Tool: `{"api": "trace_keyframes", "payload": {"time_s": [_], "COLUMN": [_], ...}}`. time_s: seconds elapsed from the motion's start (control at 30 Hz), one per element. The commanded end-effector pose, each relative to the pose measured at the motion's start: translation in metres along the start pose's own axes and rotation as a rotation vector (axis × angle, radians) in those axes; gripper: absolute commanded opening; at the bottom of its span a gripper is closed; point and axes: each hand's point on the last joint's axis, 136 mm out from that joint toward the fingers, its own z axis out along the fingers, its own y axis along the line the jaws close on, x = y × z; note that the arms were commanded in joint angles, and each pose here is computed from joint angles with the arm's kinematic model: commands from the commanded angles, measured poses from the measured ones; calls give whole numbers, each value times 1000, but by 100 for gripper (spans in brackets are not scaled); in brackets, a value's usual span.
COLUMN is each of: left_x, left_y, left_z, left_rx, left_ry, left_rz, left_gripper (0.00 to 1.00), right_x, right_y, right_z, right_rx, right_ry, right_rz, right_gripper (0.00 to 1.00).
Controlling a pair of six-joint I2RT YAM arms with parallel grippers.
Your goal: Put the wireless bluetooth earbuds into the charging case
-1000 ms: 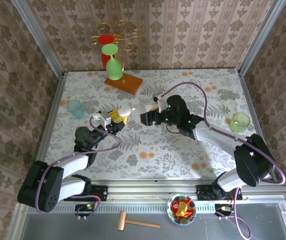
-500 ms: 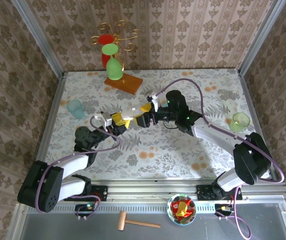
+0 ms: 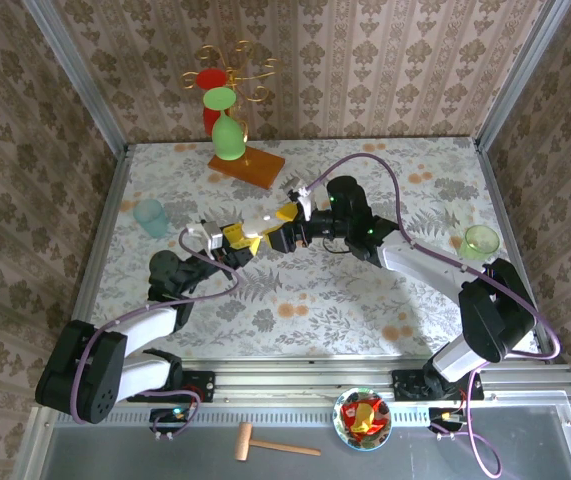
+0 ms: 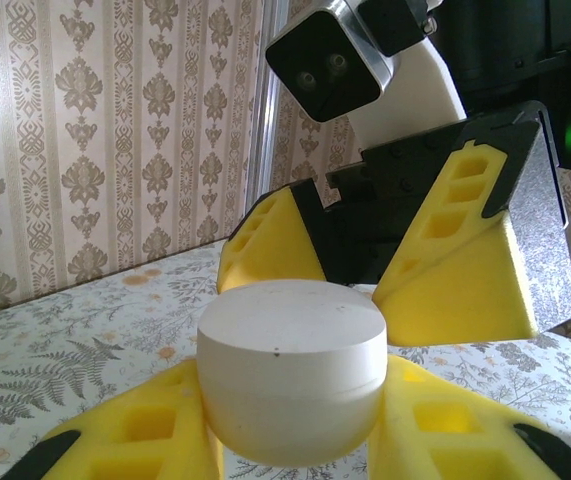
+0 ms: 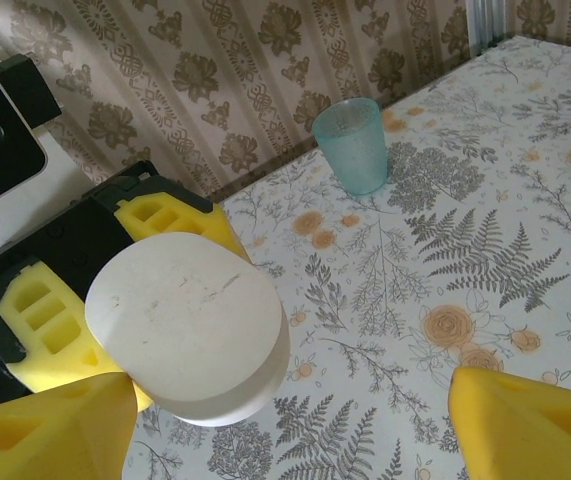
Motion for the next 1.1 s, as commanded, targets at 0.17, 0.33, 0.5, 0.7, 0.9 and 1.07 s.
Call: {"api": "trace_keyframes", "payload": {"time_s": [0.17,0.33,0.5,0.7,0.9,1.07], "left_x": [-9,-9,-8,-7,-7,-4], "left_y": [-14,-15,-16,-18,-13,10], "left_z": [3,3,3,2,3,0], "left_rx": [78,86,92,97,73,-52], "left_ry": [-16,-15,-12,-9,-11,-13], "left_rz": [24,26,27,31,24,18], "left_gripper": [25,25,26,26,26,25], "right_x": [-25,-26,-27,-31,-35,-39], "right_y": [-13,-18,-25,-30,-21,13], "right_z": [-3,0,4,6,5,-9], "right_rx": [46,51,67,82,43,-83], "right_ry": [-62,-64,-63,-66,-66,-82], "right_rz": [-29,-22,-17,-10,-22,-64], "right_gripper": [81,81,81,81,81,82]}}
